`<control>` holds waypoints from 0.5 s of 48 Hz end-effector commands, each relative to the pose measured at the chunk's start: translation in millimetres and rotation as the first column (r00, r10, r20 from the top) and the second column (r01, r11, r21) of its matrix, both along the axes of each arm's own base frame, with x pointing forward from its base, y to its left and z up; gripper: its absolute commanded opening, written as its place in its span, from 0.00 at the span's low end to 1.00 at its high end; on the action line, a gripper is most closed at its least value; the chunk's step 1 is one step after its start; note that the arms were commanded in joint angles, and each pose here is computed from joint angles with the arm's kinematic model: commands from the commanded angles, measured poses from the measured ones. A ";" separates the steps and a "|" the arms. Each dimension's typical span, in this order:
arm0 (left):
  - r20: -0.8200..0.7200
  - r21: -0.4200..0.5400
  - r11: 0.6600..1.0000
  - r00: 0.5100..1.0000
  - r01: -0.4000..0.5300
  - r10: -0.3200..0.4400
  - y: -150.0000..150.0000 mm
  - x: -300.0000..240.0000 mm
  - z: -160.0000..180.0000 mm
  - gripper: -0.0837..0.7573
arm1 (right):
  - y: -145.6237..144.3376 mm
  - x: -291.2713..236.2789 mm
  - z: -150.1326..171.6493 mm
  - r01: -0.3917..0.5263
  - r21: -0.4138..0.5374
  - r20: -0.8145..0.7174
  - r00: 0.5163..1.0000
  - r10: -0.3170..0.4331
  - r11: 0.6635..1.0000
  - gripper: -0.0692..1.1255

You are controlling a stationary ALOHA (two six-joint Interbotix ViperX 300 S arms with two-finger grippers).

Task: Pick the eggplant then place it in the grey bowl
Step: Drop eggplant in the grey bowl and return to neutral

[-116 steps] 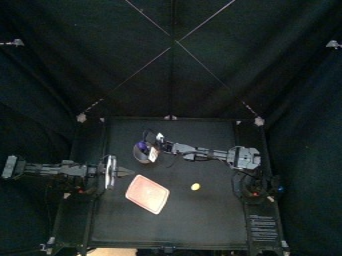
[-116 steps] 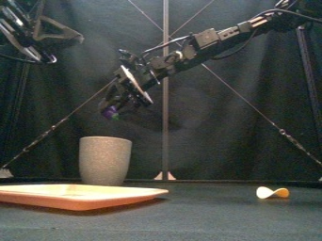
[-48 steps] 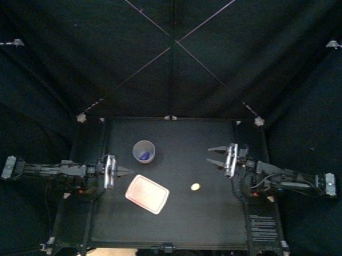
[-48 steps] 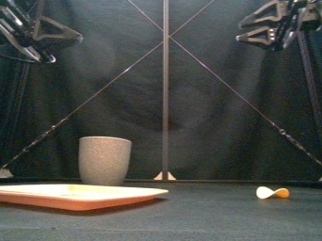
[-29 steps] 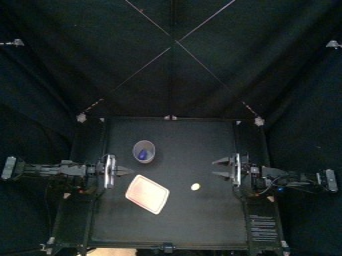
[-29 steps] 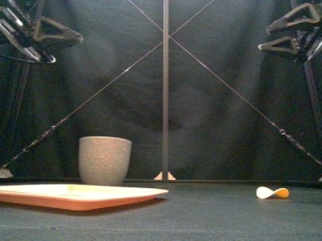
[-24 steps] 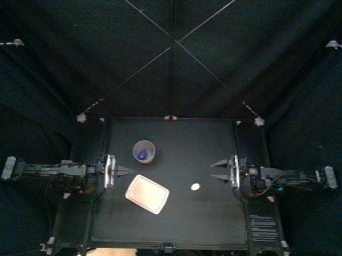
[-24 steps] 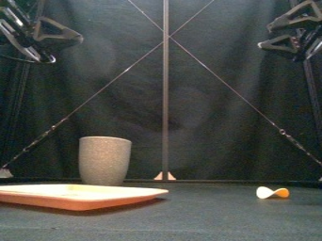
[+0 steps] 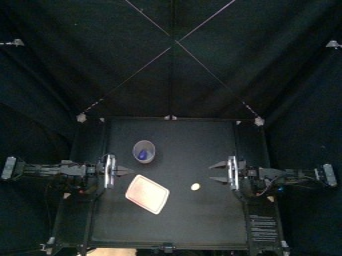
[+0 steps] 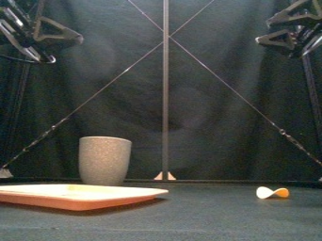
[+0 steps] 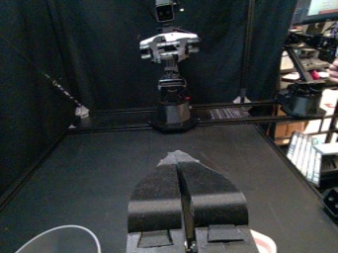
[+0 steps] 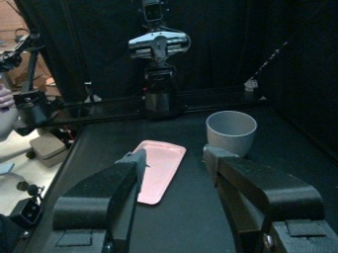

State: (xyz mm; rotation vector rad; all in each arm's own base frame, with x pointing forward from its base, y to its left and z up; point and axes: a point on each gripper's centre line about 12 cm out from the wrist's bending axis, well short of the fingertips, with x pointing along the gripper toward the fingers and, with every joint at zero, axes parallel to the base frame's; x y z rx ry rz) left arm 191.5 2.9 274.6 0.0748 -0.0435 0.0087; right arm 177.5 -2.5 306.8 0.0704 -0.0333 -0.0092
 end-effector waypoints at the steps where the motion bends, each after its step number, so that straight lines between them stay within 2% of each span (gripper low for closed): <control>1: 0.020 0.003 1.000 1.000 0.000 0.000 0.2 1.5 7.0 0.07 | 0.1 1.8 5.8 -0.001 -0.002 0.015 1.000 0.001 1.000 0.78; 24: 0.014 0.000 1.000 1.000 -0.003 0.003 0.6 1.1 4.5 0.07 | -4.2 1.6 2.6 0.023 -0.008 0.007 1.000 -0.023 1.000 0.78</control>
